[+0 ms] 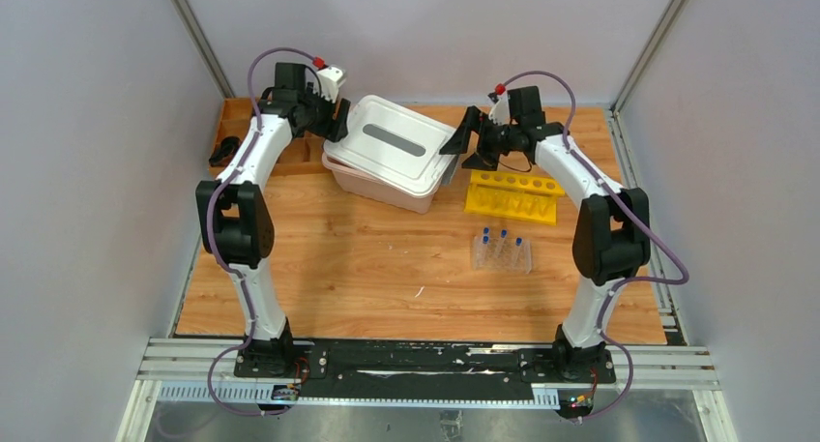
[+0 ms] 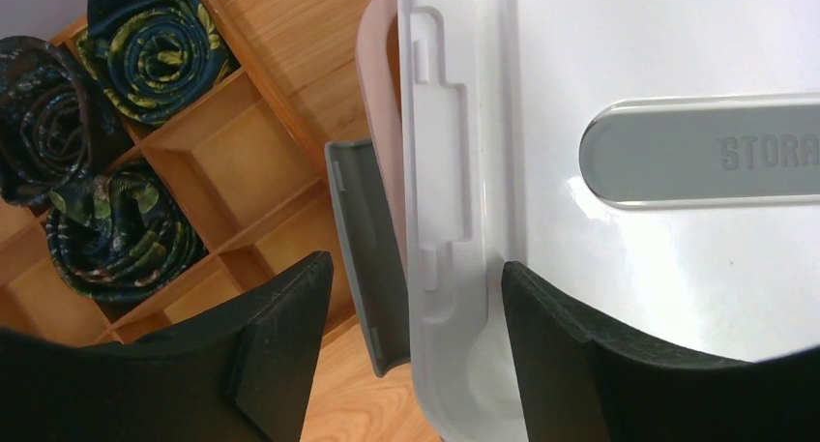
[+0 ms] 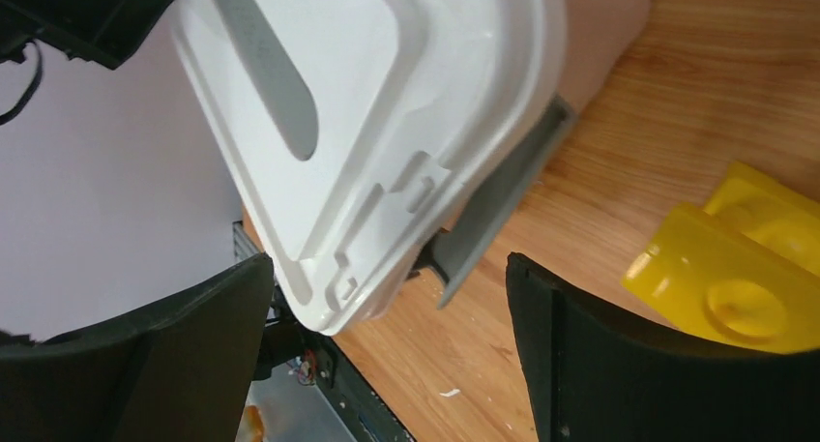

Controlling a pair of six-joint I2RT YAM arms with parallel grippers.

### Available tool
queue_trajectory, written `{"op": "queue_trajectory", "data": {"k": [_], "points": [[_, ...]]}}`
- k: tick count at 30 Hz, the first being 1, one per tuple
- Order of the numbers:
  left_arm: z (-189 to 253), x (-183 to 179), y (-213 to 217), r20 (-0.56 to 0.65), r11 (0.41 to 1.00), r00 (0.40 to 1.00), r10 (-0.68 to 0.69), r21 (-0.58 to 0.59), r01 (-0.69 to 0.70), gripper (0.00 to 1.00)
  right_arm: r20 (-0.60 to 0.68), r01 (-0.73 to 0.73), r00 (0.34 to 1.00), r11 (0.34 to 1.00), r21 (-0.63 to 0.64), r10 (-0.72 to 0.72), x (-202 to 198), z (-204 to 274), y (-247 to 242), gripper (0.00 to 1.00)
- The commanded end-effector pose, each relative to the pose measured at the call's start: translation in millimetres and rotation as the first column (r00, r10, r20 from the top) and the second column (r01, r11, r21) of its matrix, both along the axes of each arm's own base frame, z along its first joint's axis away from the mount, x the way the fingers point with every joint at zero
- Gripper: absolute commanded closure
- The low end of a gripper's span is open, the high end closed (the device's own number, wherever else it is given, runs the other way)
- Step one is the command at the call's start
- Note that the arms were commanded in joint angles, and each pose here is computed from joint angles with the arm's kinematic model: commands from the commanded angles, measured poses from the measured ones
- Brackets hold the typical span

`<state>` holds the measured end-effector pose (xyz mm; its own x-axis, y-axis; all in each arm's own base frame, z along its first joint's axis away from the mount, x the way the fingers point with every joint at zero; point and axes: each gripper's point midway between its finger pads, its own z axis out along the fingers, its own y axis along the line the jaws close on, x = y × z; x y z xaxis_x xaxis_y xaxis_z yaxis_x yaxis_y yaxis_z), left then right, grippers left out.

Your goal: Organize the chemistry lab equipment

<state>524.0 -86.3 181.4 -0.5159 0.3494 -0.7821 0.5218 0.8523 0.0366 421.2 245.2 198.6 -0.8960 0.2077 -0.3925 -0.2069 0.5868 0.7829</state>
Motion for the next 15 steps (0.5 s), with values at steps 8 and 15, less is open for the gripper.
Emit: {"op": "queue_trajectory", "data": {"k": [8,15], "points": [[-9.2,-26.1,4.4,-0.09,0.997,0.993,0.077,-0.012,-0.078,0.35,0.139,0.1,0.988,0.967,-0.233,-0.068,2.9,26.2,-25.1,0.22],[-3.8,-34.5,6.0,-0.08,0.99,0.988,0.128,-0.045,-0.132,0.39,0.119,0.065,0.992,0.966,-0.25,-0.036,7.2,18.6,-8.7,0.27]]}}
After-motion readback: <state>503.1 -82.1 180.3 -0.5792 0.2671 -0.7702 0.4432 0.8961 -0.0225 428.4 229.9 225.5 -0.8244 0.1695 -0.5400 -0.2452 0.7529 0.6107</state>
